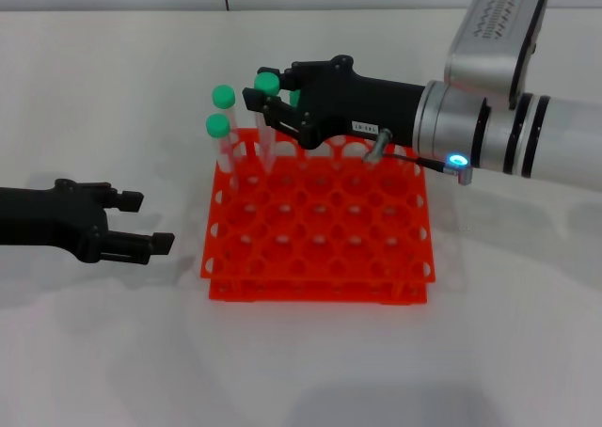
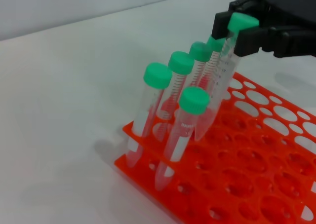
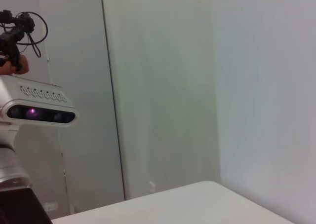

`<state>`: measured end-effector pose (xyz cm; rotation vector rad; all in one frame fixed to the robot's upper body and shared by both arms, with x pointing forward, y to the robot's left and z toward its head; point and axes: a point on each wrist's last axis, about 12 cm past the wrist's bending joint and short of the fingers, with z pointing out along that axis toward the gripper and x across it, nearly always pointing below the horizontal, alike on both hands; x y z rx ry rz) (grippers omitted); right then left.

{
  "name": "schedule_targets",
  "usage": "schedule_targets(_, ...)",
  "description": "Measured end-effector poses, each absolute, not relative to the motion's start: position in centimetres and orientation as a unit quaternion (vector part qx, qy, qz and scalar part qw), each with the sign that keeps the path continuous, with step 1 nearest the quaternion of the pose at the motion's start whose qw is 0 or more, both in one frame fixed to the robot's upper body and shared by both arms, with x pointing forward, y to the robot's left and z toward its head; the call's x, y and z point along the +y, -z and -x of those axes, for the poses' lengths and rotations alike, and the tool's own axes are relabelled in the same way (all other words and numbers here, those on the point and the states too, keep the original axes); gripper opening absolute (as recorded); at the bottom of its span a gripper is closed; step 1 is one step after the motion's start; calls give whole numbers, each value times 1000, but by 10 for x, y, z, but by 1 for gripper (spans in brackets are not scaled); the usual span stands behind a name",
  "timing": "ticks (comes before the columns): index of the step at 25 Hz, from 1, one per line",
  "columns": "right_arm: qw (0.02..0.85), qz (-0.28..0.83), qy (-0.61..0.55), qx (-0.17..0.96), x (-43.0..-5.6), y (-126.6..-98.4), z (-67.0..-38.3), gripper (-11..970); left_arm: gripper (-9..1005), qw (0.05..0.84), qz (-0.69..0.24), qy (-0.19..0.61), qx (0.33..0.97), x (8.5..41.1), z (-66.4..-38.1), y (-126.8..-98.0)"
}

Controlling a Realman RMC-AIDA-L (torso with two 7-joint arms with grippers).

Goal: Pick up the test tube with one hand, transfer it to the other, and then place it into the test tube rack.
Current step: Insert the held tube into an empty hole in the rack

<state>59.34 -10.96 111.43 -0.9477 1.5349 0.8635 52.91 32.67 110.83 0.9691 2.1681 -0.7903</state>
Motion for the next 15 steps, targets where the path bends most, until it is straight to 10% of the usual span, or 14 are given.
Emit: schedule_targets(15, 536, 405, -343, 656, -108, -1109, -595, 266, 879, 313, -370, 302, 821, 326, -527, -1105)
